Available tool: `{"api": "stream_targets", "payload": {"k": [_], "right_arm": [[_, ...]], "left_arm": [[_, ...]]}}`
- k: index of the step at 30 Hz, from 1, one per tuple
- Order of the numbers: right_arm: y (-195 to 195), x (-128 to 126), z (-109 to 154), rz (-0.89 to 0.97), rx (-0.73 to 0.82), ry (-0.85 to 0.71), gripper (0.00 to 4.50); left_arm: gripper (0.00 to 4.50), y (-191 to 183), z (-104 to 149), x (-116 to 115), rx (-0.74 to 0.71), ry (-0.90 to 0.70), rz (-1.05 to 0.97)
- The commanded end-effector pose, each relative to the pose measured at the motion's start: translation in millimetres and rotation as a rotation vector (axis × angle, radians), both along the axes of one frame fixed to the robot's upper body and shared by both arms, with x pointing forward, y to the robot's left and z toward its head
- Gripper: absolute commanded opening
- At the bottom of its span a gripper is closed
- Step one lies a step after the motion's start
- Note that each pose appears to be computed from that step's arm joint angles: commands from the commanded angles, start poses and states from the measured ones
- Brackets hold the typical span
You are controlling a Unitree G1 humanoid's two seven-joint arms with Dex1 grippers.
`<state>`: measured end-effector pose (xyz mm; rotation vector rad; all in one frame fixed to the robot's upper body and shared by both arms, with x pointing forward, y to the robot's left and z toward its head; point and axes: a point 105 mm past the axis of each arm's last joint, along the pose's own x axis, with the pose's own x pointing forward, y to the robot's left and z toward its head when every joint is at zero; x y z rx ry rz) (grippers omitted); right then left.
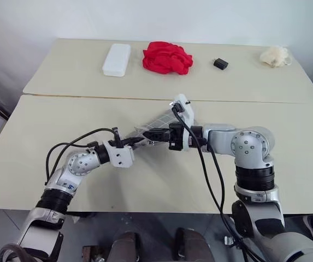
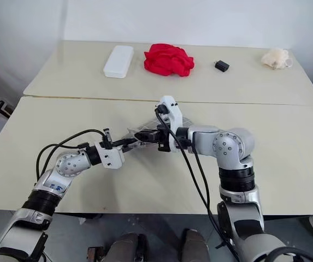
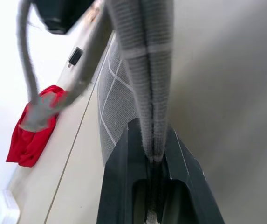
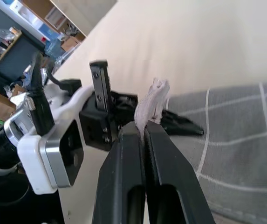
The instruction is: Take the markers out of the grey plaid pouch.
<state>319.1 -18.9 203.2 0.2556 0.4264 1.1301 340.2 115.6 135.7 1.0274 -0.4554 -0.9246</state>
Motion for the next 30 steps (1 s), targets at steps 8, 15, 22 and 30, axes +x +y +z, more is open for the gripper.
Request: {"api": "stream_targets", "payload": {"k": [8,15,22,30], "right_arm": [[-59.9,13.9,40.4,-0.149,0.115,-0.180,0.05],[-112.5,14.9,47.3,-0.273,0.101,-0.250,0.05],[-138.2,9.5,52.1,-0.324,0.084,-0.336,0.05],[-66.7,-16.5,88.8,-0.065,0.239,-0.560,0.05]], "left_arm": [[0.00,-10.5,23.3,-43.0,-0.398,0.481,-0.297],[0.00,4.2,19.0,-48.2,-0.492,0.711,-0.292],[0.00,10.2,12.1,-42.1,-0.521,0.802,-0.250],[0.00,-6.4,5.4,-36.2,-0.550,0.928,-0.251]]}}
